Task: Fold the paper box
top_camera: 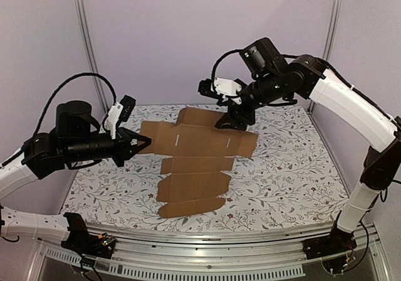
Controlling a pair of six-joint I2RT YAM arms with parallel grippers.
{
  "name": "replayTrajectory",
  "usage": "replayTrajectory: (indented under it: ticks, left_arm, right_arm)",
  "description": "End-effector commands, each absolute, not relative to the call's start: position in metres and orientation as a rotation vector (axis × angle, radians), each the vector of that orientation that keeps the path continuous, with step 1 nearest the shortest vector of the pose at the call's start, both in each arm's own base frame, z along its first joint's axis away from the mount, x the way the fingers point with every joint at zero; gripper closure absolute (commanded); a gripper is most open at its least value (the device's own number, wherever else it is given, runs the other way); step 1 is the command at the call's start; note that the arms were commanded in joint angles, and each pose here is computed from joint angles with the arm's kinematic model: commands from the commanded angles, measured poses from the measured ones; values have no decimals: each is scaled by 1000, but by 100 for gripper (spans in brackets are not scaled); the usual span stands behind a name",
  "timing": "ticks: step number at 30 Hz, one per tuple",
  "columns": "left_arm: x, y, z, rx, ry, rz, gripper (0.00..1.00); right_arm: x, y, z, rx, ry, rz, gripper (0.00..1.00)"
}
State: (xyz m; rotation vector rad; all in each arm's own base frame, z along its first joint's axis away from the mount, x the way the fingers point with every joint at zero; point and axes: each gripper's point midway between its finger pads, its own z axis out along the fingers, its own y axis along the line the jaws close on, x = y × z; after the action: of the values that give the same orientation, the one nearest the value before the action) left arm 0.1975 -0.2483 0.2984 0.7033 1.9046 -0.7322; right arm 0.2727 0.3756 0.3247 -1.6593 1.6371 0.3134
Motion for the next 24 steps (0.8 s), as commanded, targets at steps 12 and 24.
replayTrajectory:
  ticks: [12, 24]
  left_arm:
    - [190, -253, 295, 753, 1897, -708, 100]
    - [193, -251, 294, 739, 1903, -678, 100]
  right_arm:
    - [274, 375, 307, -1763, 1661, 357, 46]
    - [268, 375, 305, -1773, 1672, 396, 81]
